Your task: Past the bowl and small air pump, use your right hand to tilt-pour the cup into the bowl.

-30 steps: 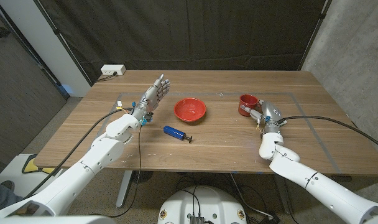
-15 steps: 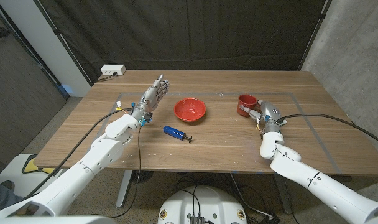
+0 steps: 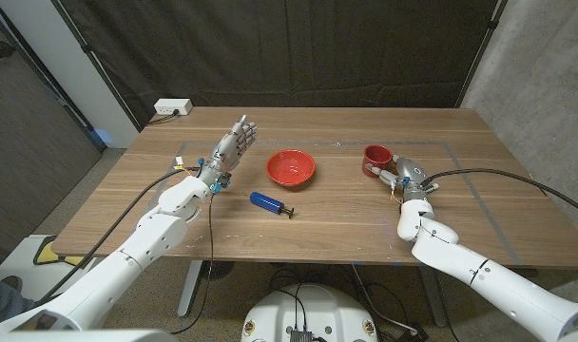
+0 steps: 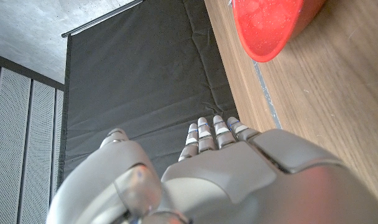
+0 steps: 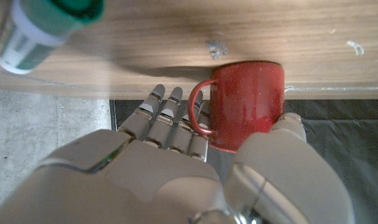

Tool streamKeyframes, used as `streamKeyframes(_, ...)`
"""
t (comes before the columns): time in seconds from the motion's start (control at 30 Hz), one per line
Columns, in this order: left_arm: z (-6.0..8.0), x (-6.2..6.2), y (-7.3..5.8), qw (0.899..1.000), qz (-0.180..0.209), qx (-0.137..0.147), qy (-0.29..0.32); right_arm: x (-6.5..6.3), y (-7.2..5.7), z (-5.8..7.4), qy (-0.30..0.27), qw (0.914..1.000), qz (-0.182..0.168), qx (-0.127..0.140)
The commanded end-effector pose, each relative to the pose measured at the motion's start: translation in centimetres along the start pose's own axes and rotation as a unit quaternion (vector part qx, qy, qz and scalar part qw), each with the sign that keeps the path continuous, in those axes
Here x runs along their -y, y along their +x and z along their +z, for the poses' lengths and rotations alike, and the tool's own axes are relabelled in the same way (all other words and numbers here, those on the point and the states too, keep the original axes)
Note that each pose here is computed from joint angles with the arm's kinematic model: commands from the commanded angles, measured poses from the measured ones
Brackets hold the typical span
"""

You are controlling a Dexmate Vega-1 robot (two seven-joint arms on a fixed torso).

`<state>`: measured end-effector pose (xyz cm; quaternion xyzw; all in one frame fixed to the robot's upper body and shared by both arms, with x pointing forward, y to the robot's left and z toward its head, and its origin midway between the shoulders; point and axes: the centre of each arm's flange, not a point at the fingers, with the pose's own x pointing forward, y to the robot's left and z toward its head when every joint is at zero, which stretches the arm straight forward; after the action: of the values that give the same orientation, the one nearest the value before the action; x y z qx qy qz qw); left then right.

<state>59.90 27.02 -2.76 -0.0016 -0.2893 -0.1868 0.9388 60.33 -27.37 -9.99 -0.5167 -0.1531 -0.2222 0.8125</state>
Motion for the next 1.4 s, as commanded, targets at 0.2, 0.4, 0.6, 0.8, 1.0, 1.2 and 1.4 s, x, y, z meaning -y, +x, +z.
streamKeyframes(0.2, 0.0, 0.0, 0.2, 1.0, -0.004, 0.001, -0.001, 1.5, -0.5, 0.4, -0.008, 0.9999, 0.009, -0.01)
streamKeyframes(0.4, -0.2, 0.2, 0.4, 1.0, -0.006, -0.001, -0.002, 2.5, -0.7, 0.8, 0.004, 1.0, -0.004, 0.007)
streamKeyframes(0.6, -0.1, 0.2, 0.3, 1.0, -0.004, -0.001, -0.001, 3.3, -0.8, 1.2, 0.016, 0.9997, -0.008, 0.019)
streamKeyframes(0.8, -0.2, 0.0, 0.0, 1.0, 0.001, -0.004, -0.002, 3.8, -1.1, 1.3, 0.031, 0.9989, 0.005, 0.036)
streamKeyframes(1.0, -0.2, -0.1, 0.0, 1.0, 0.001, -0.007, -0.001, 4.2, -1.2, 1.2, 0.076, 0.9959, 0.013, 0.048)
streamKeyframes(1.2, -0.2, -0.3, 0.1, 1.0, 0.0, -0.008, 0.0, 4.7, -1.4, 1.0, 0.111, 0.9922, -0.006, 0.057)
streamKeyframes(1.4, -0.1, -0.6, -0.3, 1.0, 0.004, -0.007, 0.002, 5.1, -1.5, 1.0, 0.129, 0.989, -0.016, 0.07)
